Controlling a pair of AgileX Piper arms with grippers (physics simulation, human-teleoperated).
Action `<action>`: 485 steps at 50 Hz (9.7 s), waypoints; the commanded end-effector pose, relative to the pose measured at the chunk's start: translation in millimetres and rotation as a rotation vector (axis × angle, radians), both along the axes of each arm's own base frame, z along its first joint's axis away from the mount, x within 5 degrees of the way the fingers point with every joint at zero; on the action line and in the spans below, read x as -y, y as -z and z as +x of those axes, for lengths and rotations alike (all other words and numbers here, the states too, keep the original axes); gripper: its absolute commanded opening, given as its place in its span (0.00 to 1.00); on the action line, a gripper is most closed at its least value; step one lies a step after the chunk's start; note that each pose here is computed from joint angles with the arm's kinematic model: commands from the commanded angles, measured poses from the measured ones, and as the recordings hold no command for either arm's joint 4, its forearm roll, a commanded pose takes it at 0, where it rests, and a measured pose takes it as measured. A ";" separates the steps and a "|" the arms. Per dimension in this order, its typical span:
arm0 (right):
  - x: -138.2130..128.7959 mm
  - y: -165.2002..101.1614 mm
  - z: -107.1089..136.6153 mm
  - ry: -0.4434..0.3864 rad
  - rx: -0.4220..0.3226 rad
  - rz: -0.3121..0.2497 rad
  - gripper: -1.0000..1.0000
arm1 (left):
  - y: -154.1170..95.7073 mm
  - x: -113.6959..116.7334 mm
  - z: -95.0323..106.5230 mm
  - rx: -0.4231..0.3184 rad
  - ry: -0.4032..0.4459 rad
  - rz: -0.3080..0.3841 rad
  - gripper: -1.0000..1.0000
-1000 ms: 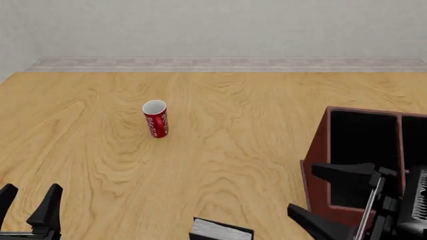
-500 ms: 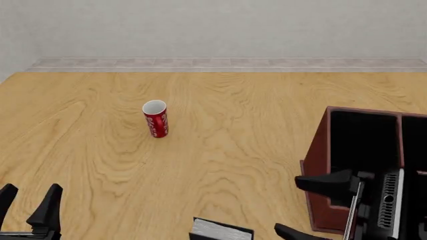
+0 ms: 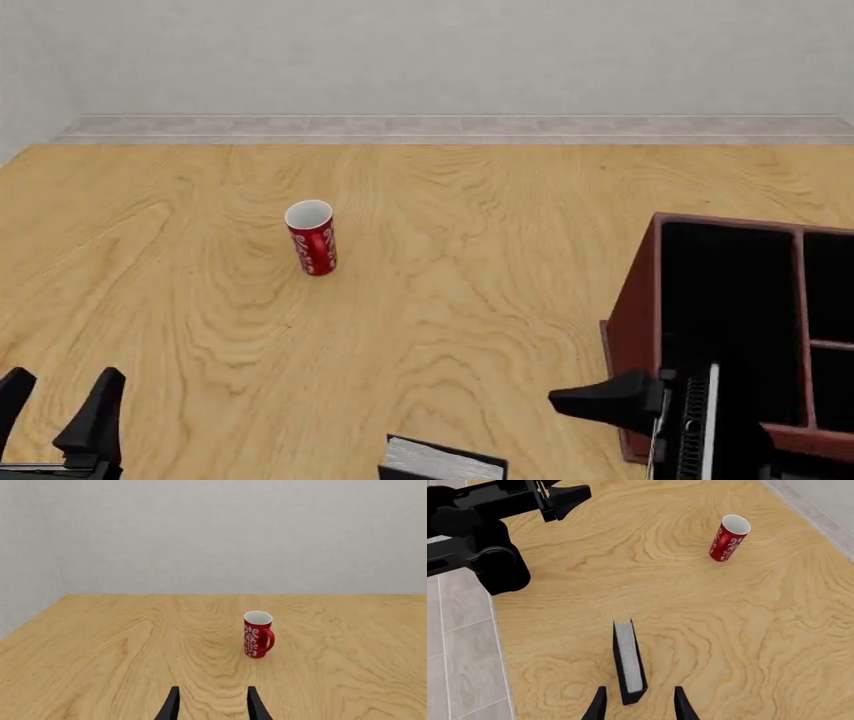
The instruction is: Pick up the book and place it in the left compartment of the caddy.
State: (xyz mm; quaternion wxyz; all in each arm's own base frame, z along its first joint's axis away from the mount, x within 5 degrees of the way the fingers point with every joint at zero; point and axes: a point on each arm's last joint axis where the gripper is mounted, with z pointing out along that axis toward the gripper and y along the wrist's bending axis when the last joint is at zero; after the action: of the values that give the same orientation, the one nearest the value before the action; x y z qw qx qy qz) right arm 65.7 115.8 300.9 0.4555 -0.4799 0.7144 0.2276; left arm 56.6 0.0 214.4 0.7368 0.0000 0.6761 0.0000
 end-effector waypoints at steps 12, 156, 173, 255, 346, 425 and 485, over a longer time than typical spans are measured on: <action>-11.0 20.8 0.8 -0.031 -0.043 -0.071 1.00 | 0.0 0.0 0.0 0.000 0.000 0.000 1.00; -44.6 23.9 38.1 -0.030 -0.008 -0.254 0.00 | 0.0 0.0 0.0 0.000 0.000 0.000 1.00; -30.6 -9.4 35.1 0.008 0.028 -0.185 0.00 | 0.0 0.0 0.0 0.000 0.000 0.000 1.00; 99.9 -130.7 -39.5 0.446 0.250 0.055 0.00 | 0.0 0.0 0.0 0.000 0.000 0.000 1.00; 116.8 -102.0 -86.7 1.069 0.146 0.322 0.00 | 0.0 0.0 0.0 0.000 0.000 0.000 1.00; 119.2 -31.1 -25.1 1.200 0.107 0.253 0.00 | 0.0 0.0 0.0 0.000 0.000 0.000 1.00; 123.6 22.1 23.8 1.200 0.025 0.164 0.00 | 0.0 0.0 0.0 0.000 0.000 0.000 1.00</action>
State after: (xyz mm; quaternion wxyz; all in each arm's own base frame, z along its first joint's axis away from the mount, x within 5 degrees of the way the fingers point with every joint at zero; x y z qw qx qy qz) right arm 85.0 -7.1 283.2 0.5458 0.0314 0.8369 -0.0250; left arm 56.6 0.0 214.4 0.7368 0.0000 0.6761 0.0000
